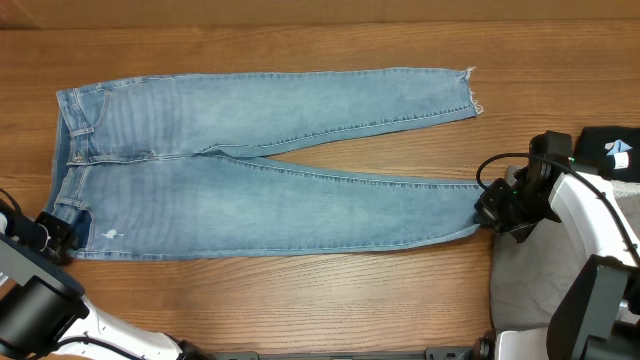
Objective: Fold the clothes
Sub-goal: 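Lift the lower leg hem with the right gripper and fold it onto the upper leg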
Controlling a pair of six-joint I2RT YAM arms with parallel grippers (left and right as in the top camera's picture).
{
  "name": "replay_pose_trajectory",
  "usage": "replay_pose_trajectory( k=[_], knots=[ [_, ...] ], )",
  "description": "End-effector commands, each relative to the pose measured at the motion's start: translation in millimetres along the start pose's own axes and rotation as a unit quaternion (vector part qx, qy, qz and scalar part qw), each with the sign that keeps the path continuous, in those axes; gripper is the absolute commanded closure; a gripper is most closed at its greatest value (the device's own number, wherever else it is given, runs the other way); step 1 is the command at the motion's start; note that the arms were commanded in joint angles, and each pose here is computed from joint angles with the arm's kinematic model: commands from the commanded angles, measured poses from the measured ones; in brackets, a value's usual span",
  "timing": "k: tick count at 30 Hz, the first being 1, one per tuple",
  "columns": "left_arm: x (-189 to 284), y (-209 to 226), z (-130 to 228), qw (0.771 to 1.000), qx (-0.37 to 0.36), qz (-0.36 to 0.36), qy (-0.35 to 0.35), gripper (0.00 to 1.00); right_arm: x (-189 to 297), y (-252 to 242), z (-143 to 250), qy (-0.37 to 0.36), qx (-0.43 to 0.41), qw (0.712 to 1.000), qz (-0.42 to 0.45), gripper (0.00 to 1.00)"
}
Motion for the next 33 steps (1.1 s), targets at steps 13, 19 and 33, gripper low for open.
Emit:
replay_pose_trajectory(
  k=[13,19,33],
  knots=[
    [62.4,-13.3,6.6,0.998,-0.009,0.050,-0.033,0.96,69.7,29.0,-14.5,-0.056,0.041,0.997,-0.022,0.96],
    [175.9,0.3,37.1,0.989,-0.010,0.023,-0.146,0.96,147.9,41.8,-10.9,-0.118,0.052,0.991,-0.027,0.96],
    [278.0,26.3,97.3,0.954,0.012,-0.018,-0.300,0.96,256.2,43.0,38.0,-0.194,0.109,0.973,-0.062,0.96]
  ],
)
Point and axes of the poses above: each gripper's point midway between its finger pads, its own x axis back along the fingers, its own y axis along the line the jaws close on, z = x × y, the point moved 2 cm from there along x, back along the fingers, and after that the axes turned 5 degrees about -x, right-handed, at the moved point
